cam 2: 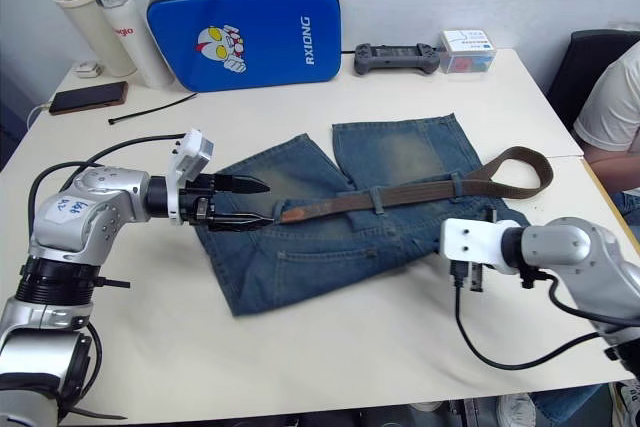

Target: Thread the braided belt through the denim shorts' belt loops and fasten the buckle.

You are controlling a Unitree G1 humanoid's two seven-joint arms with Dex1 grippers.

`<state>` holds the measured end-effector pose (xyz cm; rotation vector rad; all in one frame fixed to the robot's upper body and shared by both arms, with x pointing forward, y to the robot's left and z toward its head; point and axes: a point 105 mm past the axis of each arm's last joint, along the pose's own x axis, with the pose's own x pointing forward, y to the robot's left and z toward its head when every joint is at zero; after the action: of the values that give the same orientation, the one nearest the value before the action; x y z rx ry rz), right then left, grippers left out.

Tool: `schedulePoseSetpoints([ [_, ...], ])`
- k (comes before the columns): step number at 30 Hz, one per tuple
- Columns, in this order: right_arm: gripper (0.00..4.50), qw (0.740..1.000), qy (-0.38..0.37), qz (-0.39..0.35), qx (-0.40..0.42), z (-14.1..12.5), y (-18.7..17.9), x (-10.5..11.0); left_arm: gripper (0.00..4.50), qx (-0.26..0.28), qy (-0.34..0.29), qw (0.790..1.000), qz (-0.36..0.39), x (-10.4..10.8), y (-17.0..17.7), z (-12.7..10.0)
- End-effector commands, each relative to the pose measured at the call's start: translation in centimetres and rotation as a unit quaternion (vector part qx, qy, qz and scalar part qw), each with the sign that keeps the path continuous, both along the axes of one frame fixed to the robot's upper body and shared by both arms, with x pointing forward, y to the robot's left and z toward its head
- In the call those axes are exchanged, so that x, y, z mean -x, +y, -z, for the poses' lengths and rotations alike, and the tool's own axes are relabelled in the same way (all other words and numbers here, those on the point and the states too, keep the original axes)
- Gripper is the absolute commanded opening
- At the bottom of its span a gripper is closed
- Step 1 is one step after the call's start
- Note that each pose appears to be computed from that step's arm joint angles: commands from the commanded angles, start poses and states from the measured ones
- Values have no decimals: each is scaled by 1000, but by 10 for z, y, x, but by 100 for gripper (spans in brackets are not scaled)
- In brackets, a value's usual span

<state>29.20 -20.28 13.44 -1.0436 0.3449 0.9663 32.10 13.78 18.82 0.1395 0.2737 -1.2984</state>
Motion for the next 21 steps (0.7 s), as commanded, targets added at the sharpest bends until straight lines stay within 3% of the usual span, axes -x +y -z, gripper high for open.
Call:
schedulePoseSetpoints([
  [1,2,990,-58,-34,126,-13,-65,-10,450,-2,-19,1000,9,-1,-3,-6],
  [4,2,981,-97,-36,163,-9,-86,-25,450,1,-17,1000,22,-1,-9,-6],
  [10,2,981,-104,-10,165,-4,-116,-33,450,-4,-17,999,32,-4,-13,-4],
  [12,93,982,-129,-10,139,-14,-113,-37,450,-5,-17,999,37,-4,-14,-4],
  [13,111,982,-133,-9,130,-17,-112,-38,450,-4,-17,999,39,-4,-14,-4],
  [14,169,984,-133,-11,121,-21,-111,-37,450,-4,-17,999,40,-5,-15,-4],
  [16,220,985,-132,-10,110,-32,-110,-33,450,-3,-18,999,43,-6,-17,-4],
  [18,313,989,-128,0,80,-45,-106,-29,450,-4,-17,999,48,-6,-19,-4],
  [19,321,991,-116,9,59,-48,-104,-24,450,-4,-16,999,49,-6,-19,-4],
  [21,412,994,-98,42,-26,-62,-92,-19,450,-4,-15,999,49,-5,-17,-4],
])
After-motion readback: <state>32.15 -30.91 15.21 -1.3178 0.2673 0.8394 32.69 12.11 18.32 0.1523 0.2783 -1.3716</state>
